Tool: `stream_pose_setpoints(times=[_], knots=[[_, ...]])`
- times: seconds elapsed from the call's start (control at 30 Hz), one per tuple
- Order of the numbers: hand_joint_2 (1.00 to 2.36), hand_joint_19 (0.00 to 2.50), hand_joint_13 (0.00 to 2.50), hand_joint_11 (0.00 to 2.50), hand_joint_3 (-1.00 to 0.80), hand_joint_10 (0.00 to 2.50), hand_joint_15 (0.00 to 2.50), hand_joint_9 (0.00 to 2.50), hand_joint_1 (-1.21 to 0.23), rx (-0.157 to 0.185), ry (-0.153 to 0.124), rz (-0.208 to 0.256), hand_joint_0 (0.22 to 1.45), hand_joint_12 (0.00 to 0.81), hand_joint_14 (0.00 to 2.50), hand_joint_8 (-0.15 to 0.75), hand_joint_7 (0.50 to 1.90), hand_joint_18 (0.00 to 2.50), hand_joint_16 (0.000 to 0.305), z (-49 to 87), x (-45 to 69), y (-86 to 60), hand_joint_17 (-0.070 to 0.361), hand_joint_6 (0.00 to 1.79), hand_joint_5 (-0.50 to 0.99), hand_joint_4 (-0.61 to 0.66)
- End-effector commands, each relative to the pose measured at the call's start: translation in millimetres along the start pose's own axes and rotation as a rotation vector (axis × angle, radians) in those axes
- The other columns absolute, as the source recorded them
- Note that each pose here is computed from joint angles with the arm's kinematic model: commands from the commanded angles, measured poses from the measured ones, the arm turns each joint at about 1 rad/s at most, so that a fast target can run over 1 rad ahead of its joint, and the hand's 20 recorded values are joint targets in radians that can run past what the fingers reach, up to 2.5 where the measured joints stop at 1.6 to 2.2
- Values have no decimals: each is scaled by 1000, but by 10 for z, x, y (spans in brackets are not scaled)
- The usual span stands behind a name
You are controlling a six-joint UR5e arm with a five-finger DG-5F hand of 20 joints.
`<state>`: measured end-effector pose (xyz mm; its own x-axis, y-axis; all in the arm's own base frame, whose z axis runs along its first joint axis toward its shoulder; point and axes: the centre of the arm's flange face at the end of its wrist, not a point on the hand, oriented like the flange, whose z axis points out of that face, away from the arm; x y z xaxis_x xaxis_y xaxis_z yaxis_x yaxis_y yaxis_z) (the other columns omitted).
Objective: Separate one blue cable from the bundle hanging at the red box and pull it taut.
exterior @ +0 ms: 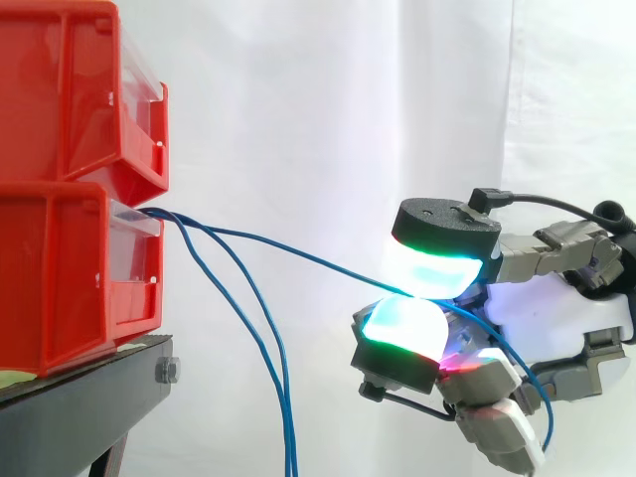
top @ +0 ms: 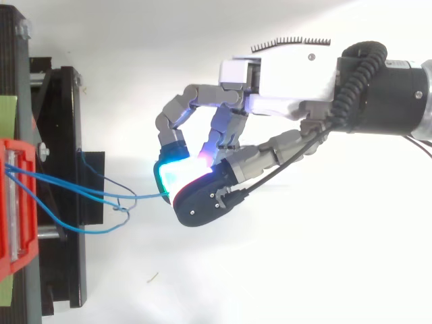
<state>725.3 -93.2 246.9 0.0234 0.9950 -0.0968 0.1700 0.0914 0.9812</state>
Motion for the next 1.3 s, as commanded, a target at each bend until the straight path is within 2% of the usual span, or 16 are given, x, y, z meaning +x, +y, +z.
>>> stream_pose_setpoints(times=[0.0, 0.23, 0.43, 0.53, 0.7, 0.77, 0.87, 0.93, 1.03, 1.2, 1.27], knots=[[1009, 653, 1247, 997, -54, 15, 688, 1267, -819, 0, -1, 0, 606, 444, 20, 432, 1200, 1229, 57, 0, -2, 1, 129, 905, -112, -55], [1008, 626, 1320, 1223, -29, 11, 784, 1345, -815, 3, 0, 4, 616, 443, 23, 444, 1203, 1236, 56, 0, 29, 1, 127, 913, -110, -44], [1010, 638, 1392, 1356, -52, 7, 904, 1372, -806, 26, 13, -8, 628, 437, 23, 432, 1172, 1220, 54, -23, 67, -25, 122, 918, -115, -24], [1010, 633, 1403, 1356, -55, 6, 923, 1379, -804, 24, 17, -8, 629, 434, 21, 429, 1170, 1207, 53, -19, 91, -15, 120, 919, -115, -25], [1010, 622, 1386, 1348, -61, 8, 914, 1352, -802, -1, 26, -8, 630, 436, 23, 424, 1155, 1171, 52, 10, 150, 16, 118, 919, -116, -19], [1010, 622, 1386, 1350, -62, 6, 914, 1354, -801, -5, 18, -7, 629, 435, 23, 426, 1158, 1169, 52, 14, 133, 19, 118, 919, -116, -22], [1011, 650, 1445, 1470, -60, 4, 1025, 1416, -801, -7, 25, -7, 629, 431, 24, 420, 1163, 1172, 51, 16, 151, 22, 116, 918, -117, -17], [1011, 658, 1464, 1516, -64, 0, 1066, 1430, -801, -7, 21, -7, 630, 434, 24, 415, 1154, 1179, 51, 15, 147, 16, 115, 918, -117, -17], [1011, 657, 1476, 1513, -69, 25, 1077, 1441, -801, -8, 21, -7, 630, 432, 23, 415, 1150, 1184, 51, 17, 146, 23, 115, 918, -117, -15], [1012, 650, 1495, 1532, -77, 154, 1112, 1465, -801, -8, 19, -7, 631, 433, 24, 407, 1156, 1184, 52, 16, 145, 17, 116, 917, -118, -12], [1012, 651, 1521, 1501, -74, 366, 1191, 1469, -800, -8, 19, -7, 630, 435, 23, 397, 1159, 1186, 52, 16, 145, 17, 117, 916, -118, -9]])
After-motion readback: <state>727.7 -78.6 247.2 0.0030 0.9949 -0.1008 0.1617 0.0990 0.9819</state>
